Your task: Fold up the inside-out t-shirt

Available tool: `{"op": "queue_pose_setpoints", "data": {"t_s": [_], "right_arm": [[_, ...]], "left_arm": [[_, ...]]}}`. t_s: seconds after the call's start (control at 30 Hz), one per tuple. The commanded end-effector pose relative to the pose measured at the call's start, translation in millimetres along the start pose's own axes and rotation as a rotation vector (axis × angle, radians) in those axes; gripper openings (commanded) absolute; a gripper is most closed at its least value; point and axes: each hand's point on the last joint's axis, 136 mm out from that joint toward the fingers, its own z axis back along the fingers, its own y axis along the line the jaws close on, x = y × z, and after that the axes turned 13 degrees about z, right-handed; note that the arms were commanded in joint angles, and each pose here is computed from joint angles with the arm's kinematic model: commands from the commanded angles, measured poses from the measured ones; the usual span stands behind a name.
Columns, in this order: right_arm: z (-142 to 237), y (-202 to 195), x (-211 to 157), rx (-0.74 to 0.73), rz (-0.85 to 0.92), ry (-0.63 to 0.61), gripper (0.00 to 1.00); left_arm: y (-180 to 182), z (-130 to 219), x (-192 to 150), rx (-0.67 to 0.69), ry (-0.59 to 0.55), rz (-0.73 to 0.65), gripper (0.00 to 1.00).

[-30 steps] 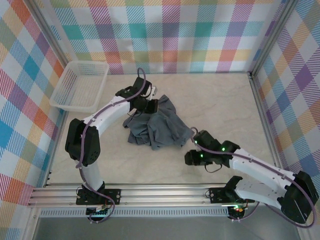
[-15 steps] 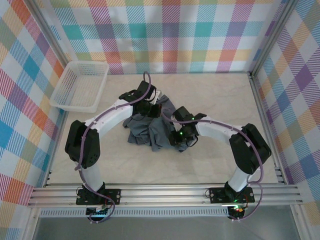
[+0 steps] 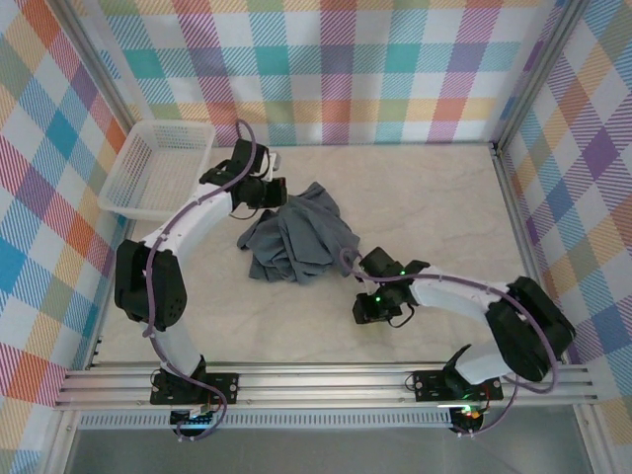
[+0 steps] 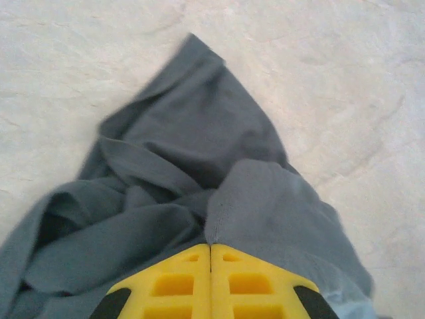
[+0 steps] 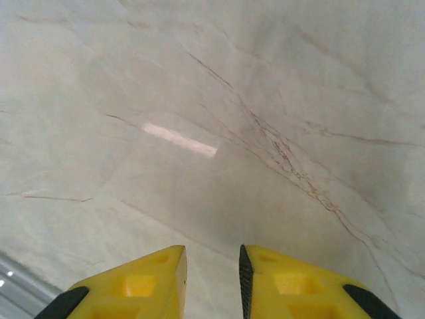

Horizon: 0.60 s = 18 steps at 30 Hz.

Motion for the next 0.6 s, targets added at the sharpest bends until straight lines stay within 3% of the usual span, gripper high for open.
{"op": "queue_pose_setpoints", "data": {"t_s": [0.0,0.13,0.27,0.47,0.57], "right_arm": [[52,5,47,-0.051,0.025,-0.204,0.30],[96,-17,96,-0.150,0.051,-0.423,0.39],[85,-18,131,-0.033,0.131,-0.412,0.53],[45,-15,143,0.027,0.263,-0.297,0.39],[39,-22,140,-0.005,0.279,-0.289,0.38]], "left_arm": [[-16,9,-7,-0.070,0.007,-0.020,0.00],[-12,7,-25,-0.085,0.034,-0.020,0.00],[-13,6,-33,-0.083,0.048,-0.025,0.00],[-14,8,-32,-0.075,0.050,-0.035,0.00],[-14,8,-32,-0.074,0.050,-0.033,0.00]]}}
